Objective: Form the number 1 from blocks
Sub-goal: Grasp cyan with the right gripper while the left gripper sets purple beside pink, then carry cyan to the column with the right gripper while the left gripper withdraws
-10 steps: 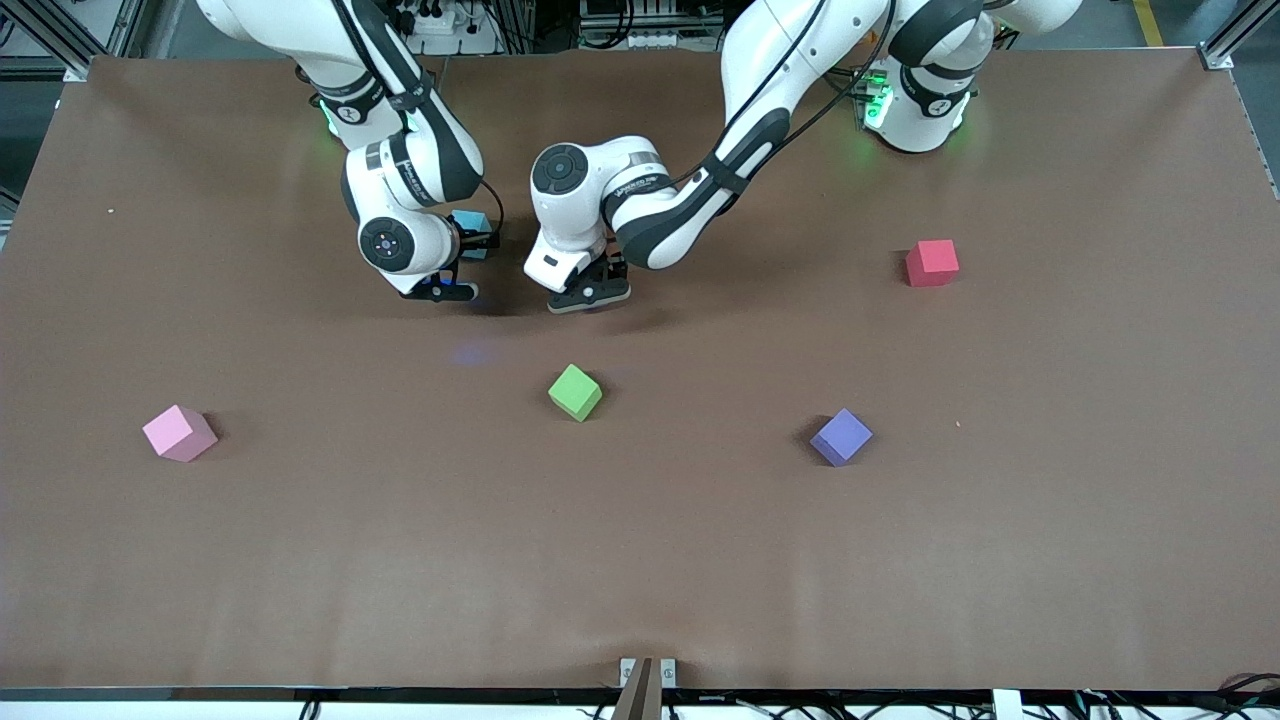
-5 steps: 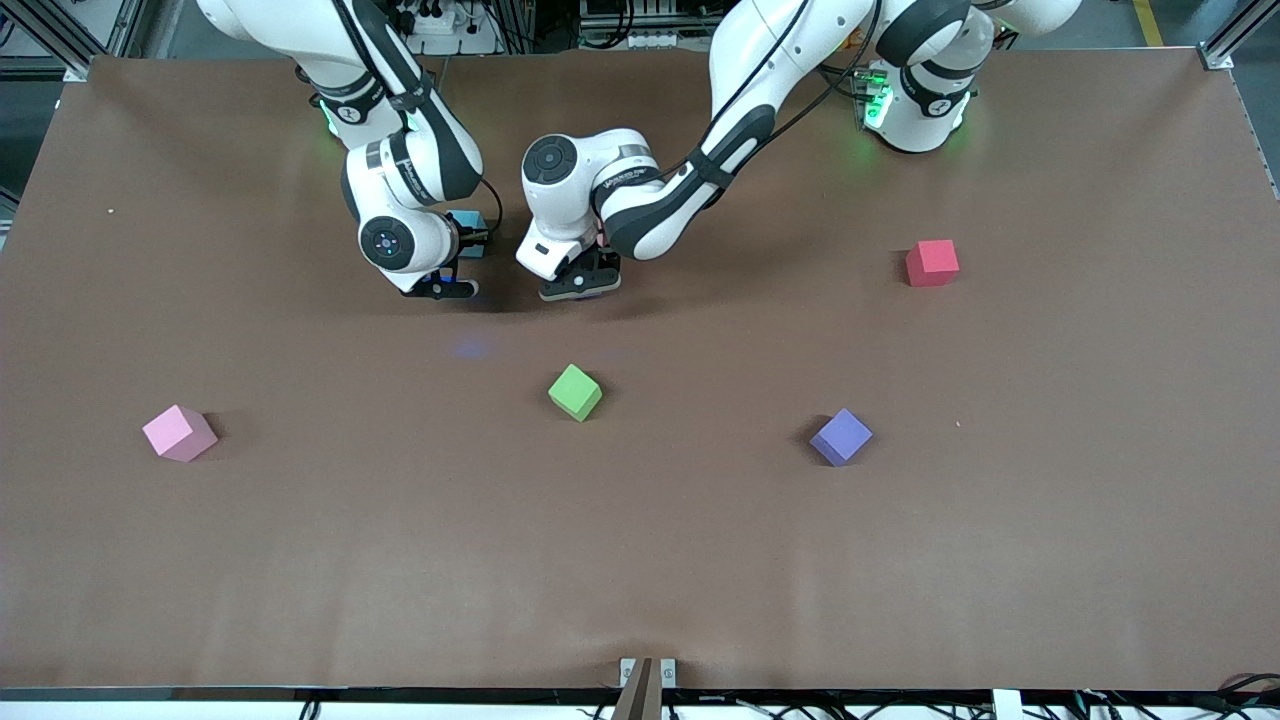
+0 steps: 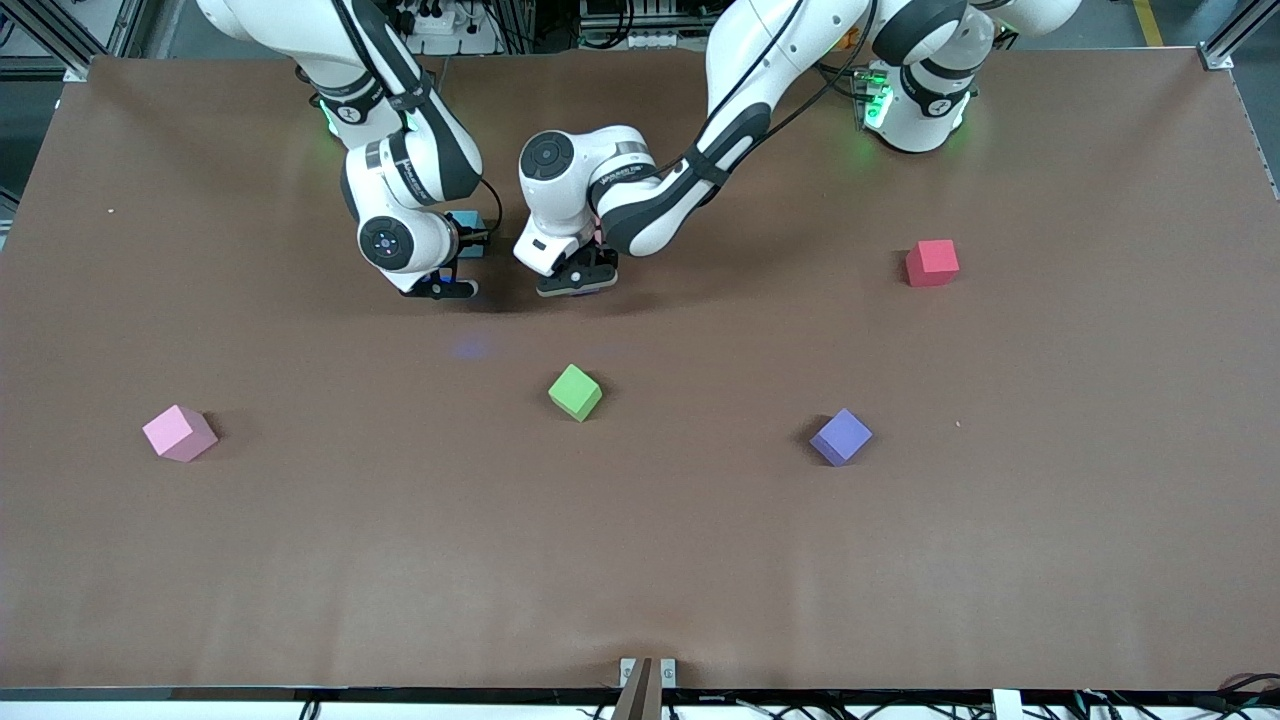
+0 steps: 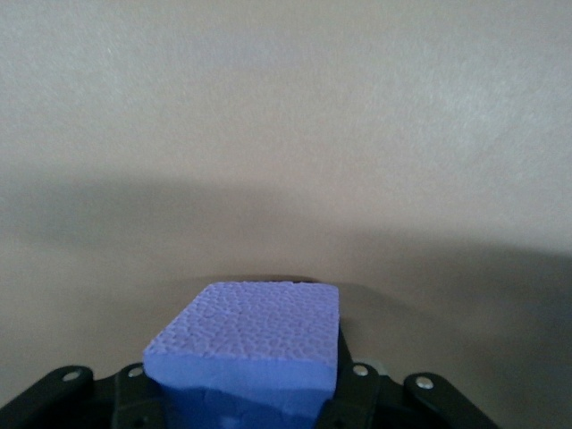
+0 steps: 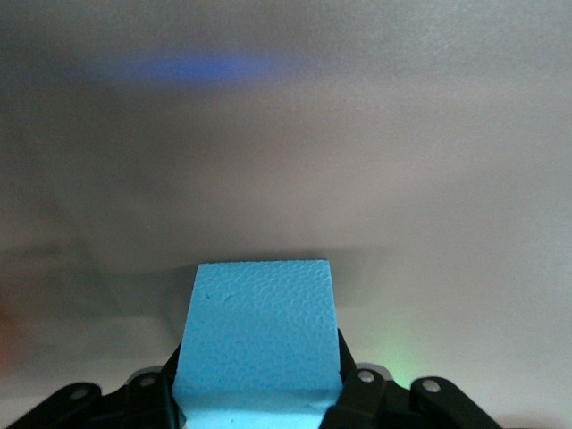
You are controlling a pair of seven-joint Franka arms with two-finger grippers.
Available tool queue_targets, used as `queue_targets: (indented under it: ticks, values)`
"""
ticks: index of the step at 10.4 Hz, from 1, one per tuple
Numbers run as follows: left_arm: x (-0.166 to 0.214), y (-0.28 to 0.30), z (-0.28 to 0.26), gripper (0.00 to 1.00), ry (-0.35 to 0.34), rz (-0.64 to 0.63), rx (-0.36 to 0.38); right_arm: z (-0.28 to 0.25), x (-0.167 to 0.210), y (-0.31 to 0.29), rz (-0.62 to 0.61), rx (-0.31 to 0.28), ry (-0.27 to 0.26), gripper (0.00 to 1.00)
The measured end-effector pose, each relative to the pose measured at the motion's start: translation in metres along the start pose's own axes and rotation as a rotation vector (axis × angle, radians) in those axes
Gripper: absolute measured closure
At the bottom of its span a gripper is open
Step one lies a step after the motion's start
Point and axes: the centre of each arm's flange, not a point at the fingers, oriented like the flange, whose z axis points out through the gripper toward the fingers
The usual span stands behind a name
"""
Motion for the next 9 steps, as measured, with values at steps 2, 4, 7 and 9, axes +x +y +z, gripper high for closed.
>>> queue_targets:
  ticks: [2, 4, 7, 9]
  values:
    - [-0.006, 0.001, 0.005, 0.44, -0.003, 0.008, 0.005, -0.017, 0.005, 0.004, 0.007, 0.029, 0.037, 0.41]
    - [-0.010, 0.003, 0.005, 0.44, -0.003, 0.013, 0.005, -0.047, 0.007, 0.008, 0.000, 0.072, 0.093, 0.41]
    - [-0.005, 0.003, 0.005, 0.44, 0.003, 0.009, 0.005, -0.075, 0.015, 0.026, -0.036, 0.111, 0.145, 0.41]
    - [-0.006, 0.003, 0.005, 0.22, 0.007, 0.016, 0.006, -0.084, 0.021, 0.038, -0.060, 0.124, 0.165, 0.41]
